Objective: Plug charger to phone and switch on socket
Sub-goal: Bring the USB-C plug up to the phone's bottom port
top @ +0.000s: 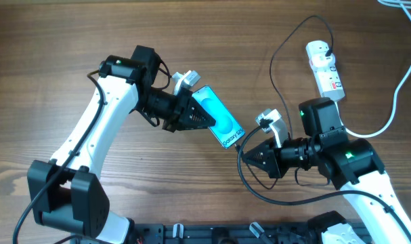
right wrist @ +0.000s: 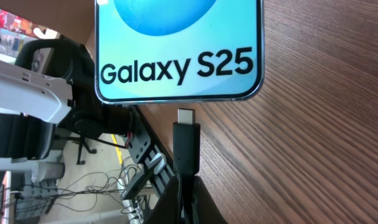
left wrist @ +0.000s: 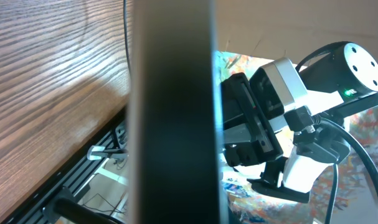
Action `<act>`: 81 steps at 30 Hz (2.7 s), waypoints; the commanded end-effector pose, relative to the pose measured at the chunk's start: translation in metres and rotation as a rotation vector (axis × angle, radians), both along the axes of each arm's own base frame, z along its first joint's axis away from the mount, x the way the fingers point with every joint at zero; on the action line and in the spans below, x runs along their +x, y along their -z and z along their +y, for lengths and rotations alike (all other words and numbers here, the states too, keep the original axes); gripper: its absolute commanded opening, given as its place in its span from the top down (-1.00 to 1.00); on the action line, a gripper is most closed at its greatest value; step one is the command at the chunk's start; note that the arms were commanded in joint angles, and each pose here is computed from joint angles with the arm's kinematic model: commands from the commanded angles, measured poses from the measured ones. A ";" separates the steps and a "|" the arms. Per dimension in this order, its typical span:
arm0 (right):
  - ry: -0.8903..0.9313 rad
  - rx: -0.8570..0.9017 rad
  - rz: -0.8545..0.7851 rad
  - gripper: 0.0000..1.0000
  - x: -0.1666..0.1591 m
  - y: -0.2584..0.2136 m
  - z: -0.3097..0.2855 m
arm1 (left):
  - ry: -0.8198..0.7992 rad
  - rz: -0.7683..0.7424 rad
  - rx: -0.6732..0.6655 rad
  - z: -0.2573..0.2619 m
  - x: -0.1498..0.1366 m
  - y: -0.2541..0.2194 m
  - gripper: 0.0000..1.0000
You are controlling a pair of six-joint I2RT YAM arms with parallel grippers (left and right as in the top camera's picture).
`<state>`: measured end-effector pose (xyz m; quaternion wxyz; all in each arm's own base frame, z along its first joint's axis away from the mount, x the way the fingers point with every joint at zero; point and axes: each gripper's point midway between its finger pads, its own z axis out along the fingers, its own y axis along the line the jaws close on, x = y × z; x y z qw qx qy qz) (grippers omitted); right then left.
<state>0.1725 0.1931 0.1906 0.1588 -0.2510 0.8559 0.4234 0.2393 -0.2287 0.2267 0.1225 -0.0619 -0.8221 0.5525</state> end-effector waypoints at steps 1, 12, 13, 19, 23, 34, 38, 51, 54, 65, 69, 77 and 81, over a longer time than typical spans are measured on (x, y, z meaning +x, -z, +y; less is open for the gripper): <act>-0.030 0.032 -0.036 0.91 -0.007 -0.010 0.001 | -0.017 0.005 -0.027 0.001 0.001 -0.012 0.92; -0.068 0.024 -0.072 0.91 -0.014 -0.010 -0.001 | -0.037 -0.002 -0.026 0.038 -0.021 -0.029 0.92; -0.068 0.023 -0.068 0.92 -0.014 -0.010 -0.001 | -0.031 -0.029 -0.033 0.038 -0.022 -0.031 0.92; -0.111 0.074 -0.109 0.91 -0.015 -0.018 0.004 | 0.027 -0.325 -0.193 0.020 -0.003 -0.042 0.92; -0.096 0.073 -0.088 0.92 -0.015 -0.018 0.004 | 0.036 -0.219 -0.174 -0.006 0.021 -0.011 0.92; 0.121 -0.144 -0.101 0.91 0.019 0.008 -0.022 | 0.057 -0.054 -0.102 0.008 0.002 0.008 0.92; 0.001 -0.053 -0.120 0.91 0.004 -0.003 -0.009 | 0.064 -0.057 -0.102 0.008 0.000 0.008 0.92; -0.071 -0.033 -0.109 0.91 -0.009 -0.003 0.003 | 0.063 -0.056 -0.102 0.008 0.000 0.008 0.92; -0.069 -0.036 -0.093 0.91 -0.007 0.000 0.004 | 0.063 -0.056 -0.102 0.008 0.000 0.008 0.92; -0.062 -0.033 -0.091 0.91 0.000 0.002 0.007 | 0.063 -0.056 -0.102 0.008 0.000 0.008 0.92; -0.060 -0.029 -0.097 0.91 0.002 0.001 0.008 | 0.063 -0.057 -0.102 0.008 0.000 0.008 0.92; -0.065 -0.027 -0.084 0.91 -0.001 0.002 0.008 | 0.064 -0.060 -0.103 0.008 0.000 0.008 0.92; -0.066 -0.027 -0.081 0.91 -0.001 0.002 0.008 | 0.064 -0.060 -0.103 0.008 0.000 0.008 0.92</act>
